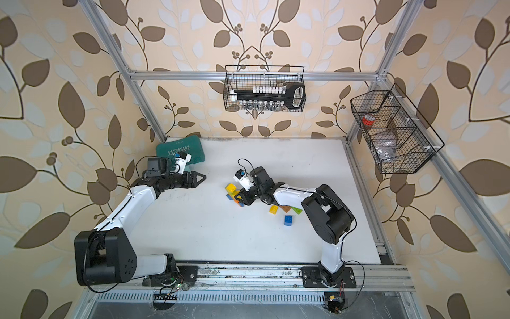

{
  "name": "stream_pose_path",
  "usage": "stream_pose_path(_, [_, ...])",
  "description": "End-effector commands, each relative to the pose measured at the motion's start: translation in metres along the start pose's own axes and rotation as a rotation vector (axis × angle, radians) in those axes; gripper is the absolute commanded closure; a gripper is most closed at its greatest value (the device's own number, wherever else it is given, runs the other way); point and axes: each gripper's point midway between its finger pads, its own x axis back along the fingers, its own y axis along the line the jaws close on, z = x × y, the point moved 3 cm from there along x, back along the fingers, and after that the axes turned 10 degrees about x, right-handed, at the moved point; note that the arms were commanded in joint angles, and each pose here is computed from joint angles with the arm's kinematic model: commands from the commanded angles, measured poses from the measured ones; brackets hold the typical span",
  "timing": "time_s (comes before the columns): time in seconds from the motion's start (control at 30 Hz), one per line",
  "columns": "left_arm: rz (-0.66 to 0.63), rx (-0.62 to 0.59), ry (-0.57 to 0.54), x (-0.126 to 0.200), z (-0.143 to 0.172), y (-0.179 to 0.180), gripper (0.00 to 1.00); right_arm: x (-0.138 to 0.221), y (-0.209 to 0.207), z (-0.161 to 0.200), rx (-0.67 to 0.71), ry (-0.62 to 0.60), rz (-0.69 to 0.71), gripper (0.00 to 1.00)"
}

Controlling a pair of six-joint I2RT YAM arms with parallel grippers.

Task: Assemble a fork with lego
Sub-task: Adjust the lego brick at the center of the board.

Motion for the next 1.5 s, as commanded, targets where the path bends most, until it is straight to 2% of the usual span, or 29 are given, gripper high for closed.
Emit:
stream_pose_path(0.0, [0.032, 0.006, -0.017, 0.011, -0.009, -0.01, 0.31, -0.006, 0.007, -0.002, -0.022, 0.021, -0.06, 0.66])
stream_pose_path(0.17, [0.037, 0.026, -0.016, 0.014, -0.011, -0.012, 0.35, -0.004, 0.022, -0.009, -0.052, 0.022, -0.178, 0.71])
stream_pose_path(0.33, [0.038, 0.075, -0.012, 0.02, -0.015, -0.015, 0.35, -0.004, 0.046, -0.014, -0.099, 0.055, -0.38, 0.7])
stream_pose_path(0.5, [0.064, 0.11, 0.023, 0.021, -0.013, -0.018, 0.35, -0.021, 0.061, -0.009, -0.195, 0.138, -0.535, 0.68])
stream_pose_path(0.73, [0.05, 0.087, 0.008, 0.025, -0.009, -0.019, 0.28, -0.047, 0.065, 0.003, -0.28, 0.229, -0.601, 0.63])
stream_pose_path(0.83, [0.07, 0.116, -0.019, 0.024, -0.009, -0.02, 0.25, -0.057, 0.061, 0.007, -0.314, 0.258, -0.587, 0.59])
stream_pose_path(0.97, [0.16, 0.149, -0.03, 0.022, -0.008, -0.028, 0.15, -0.062, 0.054, 0.013, -0.329, 0.285, -0.542, 0.47])
stream_pose_path(1.03, [0.19, 0.152, -0.018, 0.022, -0.008, -0.032, 0.01, -0.061, 0.052, 0.012, -0.321, 0.28, -0.521, 0.42])
stream_pose_path(1.2, [0.244, 0.145, -0.042, 0.028, -0.01, -0.043, 0.01, -0.049, 0.043, 0.007, -0.281, 0.26, -0.447, 0.32])
stream_pose_path(1.33, [0.309, 0.203, -0.028, 0.024, -0.012, -0.046, 0.01, -0.029, 0.035, -0.001, -0.236, 0.216, -0.35, 0.24])
stream_pose_path(1.37, [0.34, 0.218, -0.014, 0.022, -0.013, -0.048, 0.01, -0.022, 0.031, -0.003, -0.219, 0.201, -0.303, 0.2])
stream_pose_path(1.4, [0.377, 0.233, 0.005, 0.02, -0.013, -0.05, 0.01, -0.015, 0.027, -0.005, -0.2, 0.191, -0.254, 0.05])
stream_pose_path(1.43, [0.412, 0.234, 0.024, 0.019, -0.013, -0.053, 0.01, -0.009, 0.024, -0.006, -0.188, 0.189, -0.21, 0.01])
stream_pose_path(1.47, [0.428, 0.239, 0.046, 0.017, -0.013, -0.056, 0.01, -0.001, 0.019, -0.006, -0.178, 0.186, -0.145, 0.01])
